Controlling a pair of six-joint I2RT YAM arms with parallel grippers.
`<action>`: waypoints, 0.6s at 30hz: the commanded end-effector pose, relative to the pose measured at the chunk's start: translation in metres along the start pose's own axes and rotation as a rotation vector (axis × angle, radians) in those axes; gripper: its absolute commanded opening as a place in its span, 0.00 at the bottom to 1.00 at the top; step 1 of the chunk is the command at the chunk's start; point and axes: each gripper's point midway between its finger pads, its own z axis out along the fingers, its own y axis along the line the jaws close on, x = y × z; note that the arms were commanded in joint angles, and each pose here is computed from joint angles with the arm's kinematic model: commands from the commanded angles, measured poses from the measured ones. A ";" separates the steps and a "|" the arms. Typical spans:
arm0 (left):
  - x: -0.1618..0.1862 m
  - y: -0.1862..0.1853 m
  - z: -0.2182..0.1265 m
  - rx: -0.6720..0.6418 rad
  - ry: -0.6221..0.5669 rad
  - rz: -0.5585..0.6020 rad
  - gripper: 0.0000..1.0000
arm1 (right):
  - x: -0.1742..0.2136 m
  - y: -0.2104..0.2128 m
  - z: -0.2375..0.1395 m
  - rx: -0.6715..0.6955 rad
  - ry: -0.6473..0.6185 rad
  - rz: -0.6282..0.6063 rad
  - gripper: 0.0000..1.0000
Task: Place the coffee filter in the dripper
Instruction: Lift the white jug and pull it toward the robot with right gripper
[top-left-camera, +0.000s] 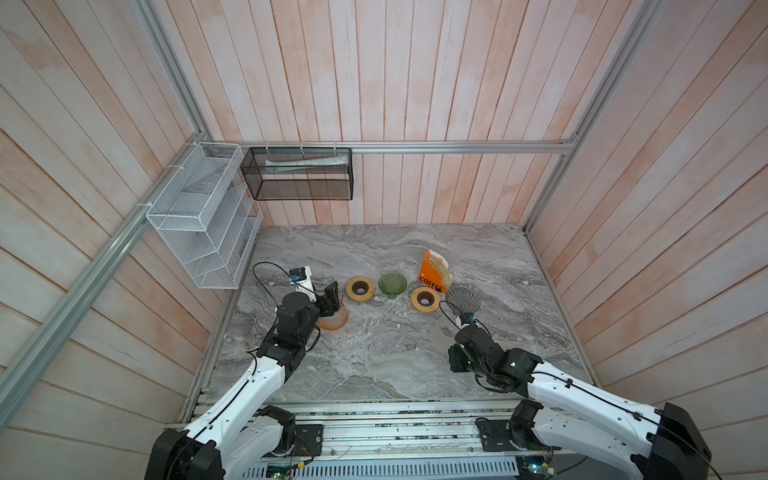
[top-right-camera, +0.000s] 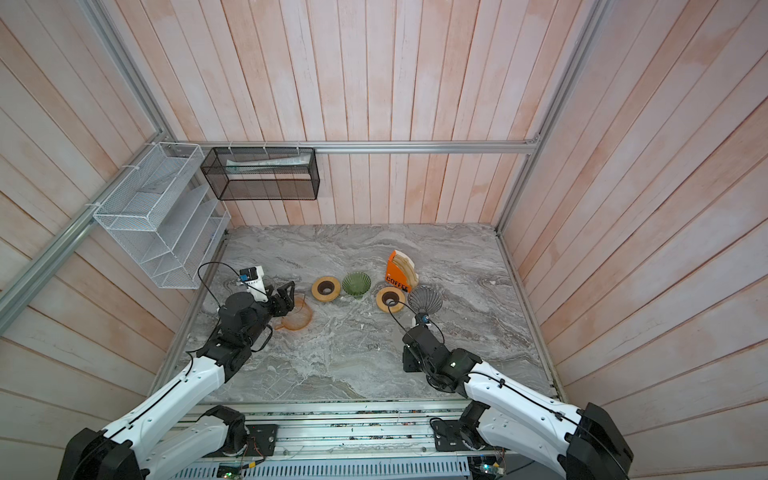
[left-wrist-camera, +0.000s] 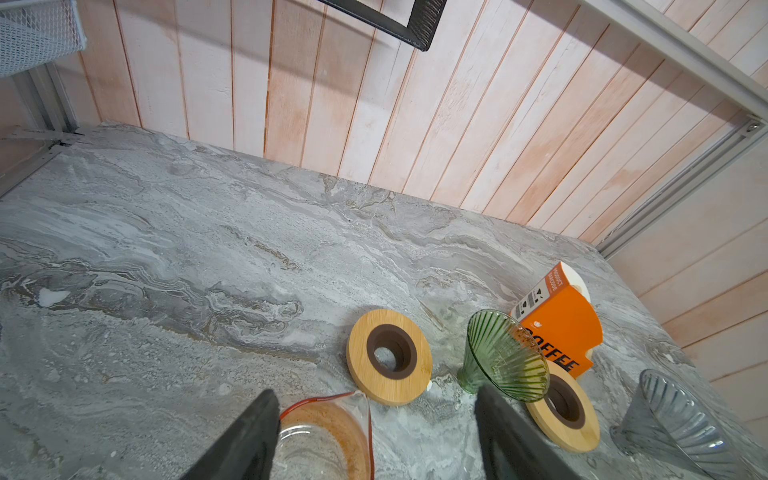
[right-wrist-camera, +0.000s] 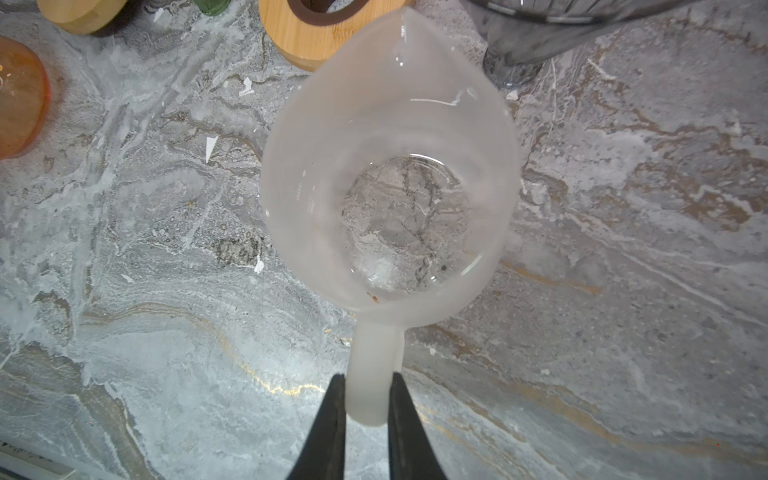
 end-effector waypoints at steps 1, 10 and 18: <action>0.007 0.002 0.000 -0.003 0.016 -0.002 0.76 | -0.006 0.007 -0.006 -0.003 -0.021 0.017 0.13; 0.006 0.002 -0.001 -0.003 0.015 -0.002 0.76 | 0.002 0.018 -0.009 -0.008 -0.008 -0.004 0.11; 0.006 0.002 -0.003 -0.003 0.013 -0.005 0.76 | 0.008 0.042 -0.009 -0.039 0.000 -0.042 0.11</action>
